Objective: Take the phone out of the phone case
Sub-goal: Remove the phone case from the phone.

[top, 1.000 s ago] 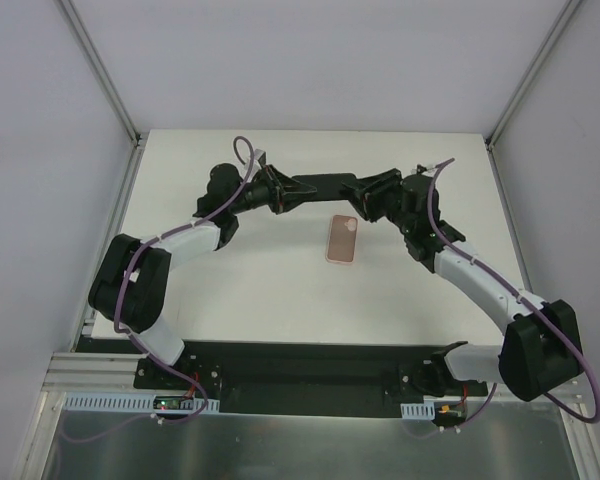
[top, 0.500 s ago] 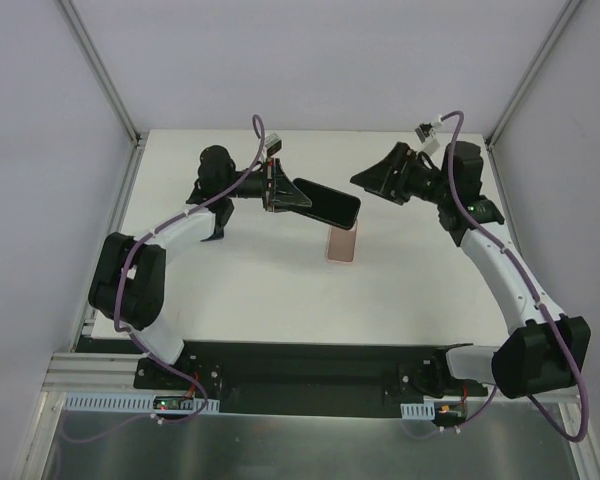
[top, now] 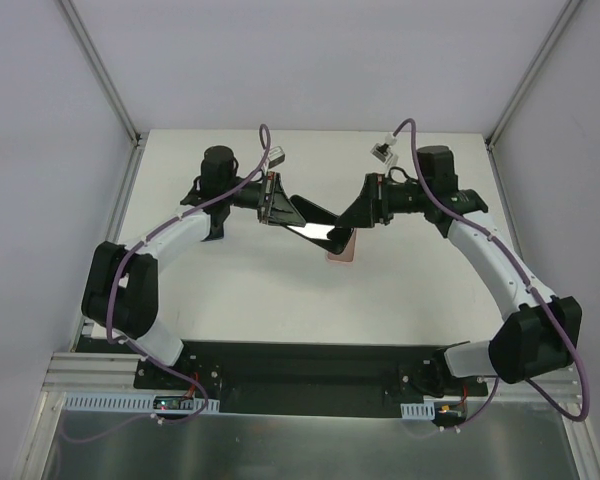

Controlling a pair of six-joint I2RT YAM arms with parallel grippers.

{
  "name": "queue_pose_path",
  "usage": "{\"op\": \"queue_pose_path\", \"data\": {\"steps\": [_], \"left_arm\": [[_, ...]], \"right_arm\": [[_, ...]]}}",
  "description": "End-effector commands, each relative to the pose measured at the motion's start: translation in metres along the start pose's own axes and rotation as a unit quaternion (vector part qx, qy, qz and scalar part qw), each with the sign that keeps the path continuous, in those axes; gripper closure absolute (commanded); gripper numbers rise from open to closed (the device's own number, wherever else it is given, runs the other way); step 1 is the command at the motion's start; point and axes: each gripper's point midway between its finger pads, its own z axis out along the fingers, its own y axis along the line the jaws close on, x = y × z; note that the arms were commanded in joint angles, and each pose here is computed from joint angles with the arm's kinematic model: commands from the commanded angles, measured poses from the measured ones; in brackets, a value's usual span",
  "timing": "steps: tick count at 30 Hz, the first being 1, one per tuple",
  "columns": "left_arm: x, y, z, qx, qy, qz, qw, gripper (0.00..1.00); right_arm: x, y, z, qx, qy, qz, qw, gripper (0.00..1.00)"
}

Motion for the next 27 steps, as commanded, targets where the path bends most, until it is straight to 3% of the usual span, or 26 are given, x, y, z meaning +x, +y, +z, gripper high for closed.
{"op": "queue_pose_path", "data": {"steps": [1,7,11,14,15,17,18,20,26,27], "left_arm": [[0.008,-0.038,-0.003,0.021,0.018,0.089,0.996,1.00],[0.010,-0.044,-0.001,0.024,0.023,0.099,0.995,1.00],[0.013,-0.047,0.000,0.027,0.029,0.109,0.993,1.00],[0.016,-0.048,0.000,0.030,0.035,0.113,0.992,1.00],[0.016,-0.048,0.001,0.030,0.036,0.113,0.992,1.00],[0.018,-0.048,0.001,0.031,0.039,0.115,0.992,1.00],[0.018,-0.048,0.001,0.032,0.040,0.116,0.992,1.00],[0.018,-0.048,0.001,0.031,0.041,0.114,0.992,1.00],[0.012,-0.048,0.002,0.025,0.031,0.108,0.993,1.00],[0.009,-0.048,0.003,0.021,0.024,0.107,0.994,0.83]], "right_arm": [[0.003,0.014,0.003,-0.023,0.022,-0.044,0.999,0.09],[0.012,0.014,0.014,-0.045,0.045,-0.042,0.997,0.12],[0.015,0.020,0.017,-0.072,0.055,-0.052,0.995,0.25],[0.015,0.023,0.018,-0.088,0.057,-0.053,0.993,0.40],[0.015,0.024,0.018,-0.093,0.058,-0.052,0.993,0.52],[0.015,0.024,0.019,-0.097,0.058,-0.051,0.992,0.66],[0.015,0.023,0.019,-0.097,0.058,-0.049,0.992,0.83],[0.015,0.023,0.020,-0.102,0.059,-0.046,0.992,0.99],[0.009,0.014,0.024,-0.069,0.035,-0.022,0.997,0.98],[0.007,0.009,0.025,-0.054,0.023,-0.016,0.998,0.99]]}}
